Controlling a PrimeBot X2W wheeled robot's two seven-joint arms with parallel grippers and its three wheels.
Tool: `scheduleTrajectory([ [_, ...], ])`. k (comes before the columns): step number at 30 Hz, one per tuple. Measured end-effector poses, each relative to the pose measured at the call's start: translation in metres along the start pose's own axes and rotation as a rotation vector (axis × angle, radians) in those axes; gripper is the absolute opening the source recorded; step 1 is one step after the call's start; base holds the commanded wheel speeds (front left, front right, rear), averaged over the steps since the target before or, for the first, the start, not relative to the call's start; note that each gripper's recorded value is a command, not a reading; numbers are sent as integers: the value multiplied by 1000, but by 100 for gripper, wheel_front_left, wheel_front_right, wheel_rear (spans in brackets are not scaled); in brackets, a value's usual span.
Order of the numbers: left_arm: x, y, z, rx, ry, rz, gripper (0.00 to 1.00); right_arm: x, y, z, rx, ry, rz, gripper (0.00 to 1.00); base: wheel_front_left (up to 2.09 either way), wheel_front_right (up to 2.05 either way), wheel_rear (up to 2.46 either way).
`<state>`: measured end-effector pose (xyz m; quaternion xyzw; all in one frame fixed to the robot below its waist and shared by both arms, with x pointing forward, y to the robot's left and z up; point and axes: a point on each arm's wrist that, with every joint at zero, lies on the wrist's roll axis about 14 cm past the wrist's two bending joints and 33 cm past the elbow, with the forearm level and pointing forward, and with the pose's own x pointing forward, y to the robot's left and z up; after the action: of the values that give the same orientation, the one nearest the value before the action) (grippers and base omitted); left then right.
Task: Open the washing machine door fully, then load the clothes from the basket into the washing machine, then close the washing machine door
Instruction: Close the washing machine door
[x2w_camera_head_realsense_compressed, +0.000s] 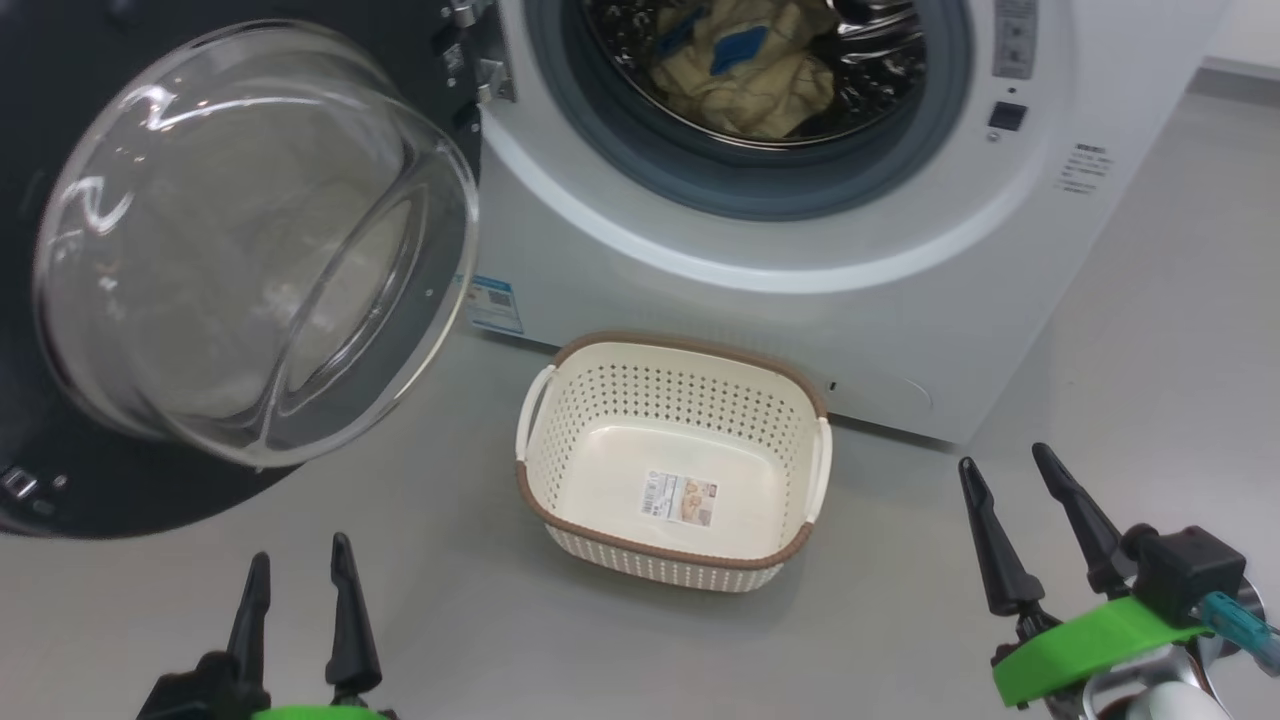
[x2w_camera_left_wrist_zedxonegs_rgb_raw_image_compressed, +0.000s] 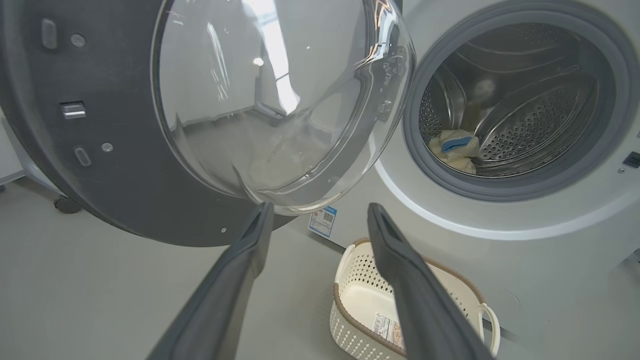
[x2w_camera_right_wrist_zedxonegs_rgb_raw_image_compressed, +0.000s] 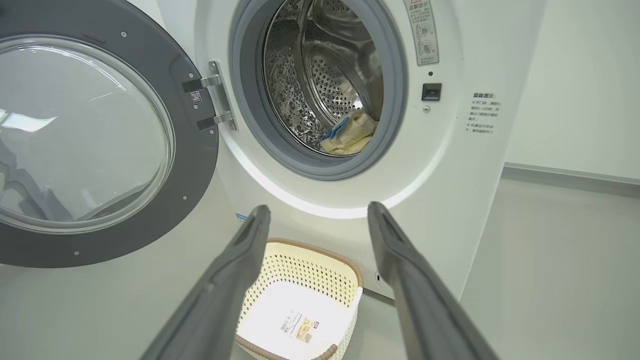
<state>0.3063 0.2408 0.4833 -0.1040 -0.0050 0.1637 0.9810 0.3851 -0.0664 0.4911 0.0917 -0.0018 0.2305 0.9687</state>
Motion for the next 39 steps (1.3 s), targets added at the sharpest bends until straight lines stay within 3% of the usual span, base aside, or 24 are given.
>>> scheduleTrajectory([
  [19,-64,90,28,-2,-90,319,100,43,95,-15,15,40,319,100,0,0,0],
  [31,-71,101,30,-22,-95,377,100,44,105,-21,12,58,361,100,0,0,0],
  [32,-72,105,29,-36,-93,395,91,44,106,-21,12,57,362,100,0,0,0],
  [33,-75,111,28,-68,-92,425,41,45,106,-21,13,56,363,100,0,0,0],
  [34,-78,121,25,-115,-88,462,0,45,106,-21,13,56,363,100,0,0,0],
  [39,-107,179,0,-301,-58,670,0,47,102,-23,18,59,352,100,0,0,0],
])
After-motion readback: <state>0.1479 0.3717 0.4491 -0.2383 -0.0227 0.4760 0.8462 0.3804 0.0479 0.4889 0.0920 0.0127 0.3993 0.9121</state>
